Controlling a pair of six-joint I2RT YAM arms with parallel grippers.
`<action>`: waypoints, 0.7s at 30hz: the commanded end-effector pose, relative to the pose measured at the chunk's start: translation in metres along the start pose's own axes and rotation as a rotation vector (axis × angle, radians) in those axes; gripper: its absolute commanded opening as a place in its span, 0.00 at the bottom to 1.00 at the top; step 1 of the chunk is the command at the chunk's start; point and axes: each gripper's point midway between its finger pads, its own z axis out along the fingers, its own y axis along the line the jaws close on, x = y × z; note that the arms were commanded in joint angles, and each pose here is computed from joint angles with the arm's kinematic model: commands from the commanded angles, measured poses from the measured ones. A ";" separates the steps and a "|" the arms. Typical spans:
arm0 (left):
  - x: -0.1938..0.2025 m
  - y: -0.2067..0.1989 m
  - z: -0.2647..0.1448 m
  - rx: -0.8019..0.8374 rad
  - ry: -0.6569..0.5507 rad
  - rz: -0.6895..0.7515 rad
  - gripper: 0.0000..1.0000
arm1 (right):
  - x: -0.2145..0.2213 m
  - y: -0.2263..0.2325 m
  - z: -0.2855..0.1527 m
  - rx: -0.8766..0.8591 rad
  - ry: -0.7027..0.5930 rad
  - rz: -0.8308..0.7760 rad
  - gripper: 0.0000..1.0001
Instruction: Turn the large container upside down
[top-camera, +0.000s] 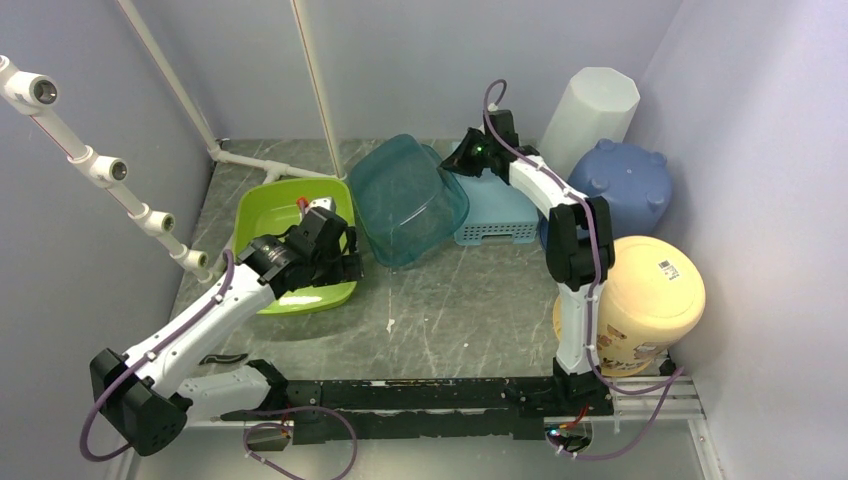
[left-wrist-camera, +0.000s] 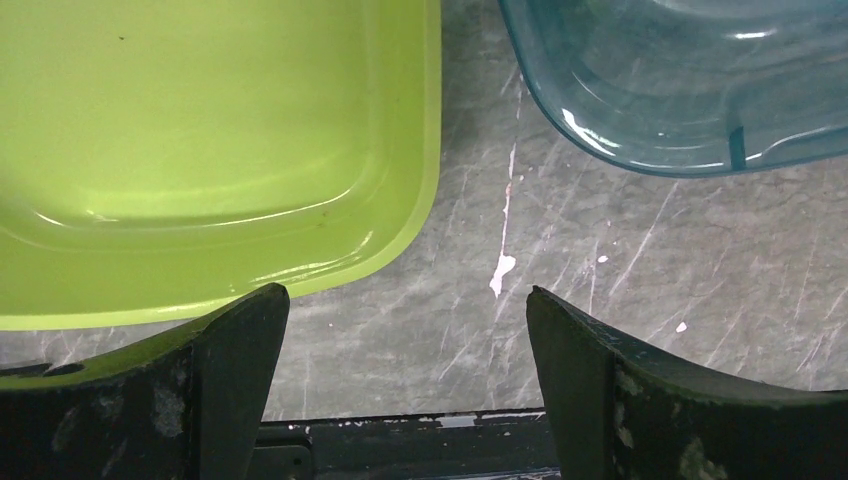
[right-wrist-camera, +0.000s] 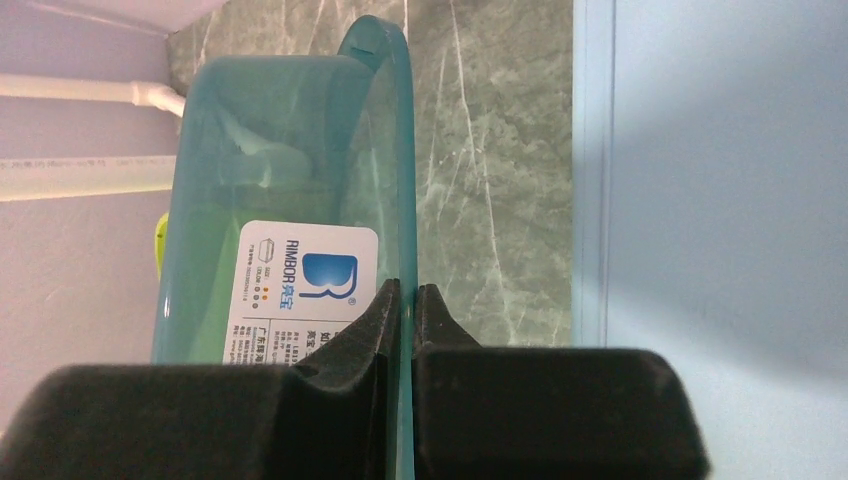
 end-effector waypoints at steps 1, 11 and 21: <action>-0.004 0.000 0.003 0.021 -0.004 -0.007 0.94 | -0.039 0.036 -0.038 -0.066 -0.169 -0.046 0.00; 0.002 0.008 0.013 -0.002 0.027 -0.012 0.94 | -0.060 0.023 -0.058 -0.068 -0.301 0.015 0.00; 0.008 0.013 0.028 -0.014 0.053 -0.023 0.94 | -0.088 0.029 -0.040 -0.076 -0.435 0.053 0.00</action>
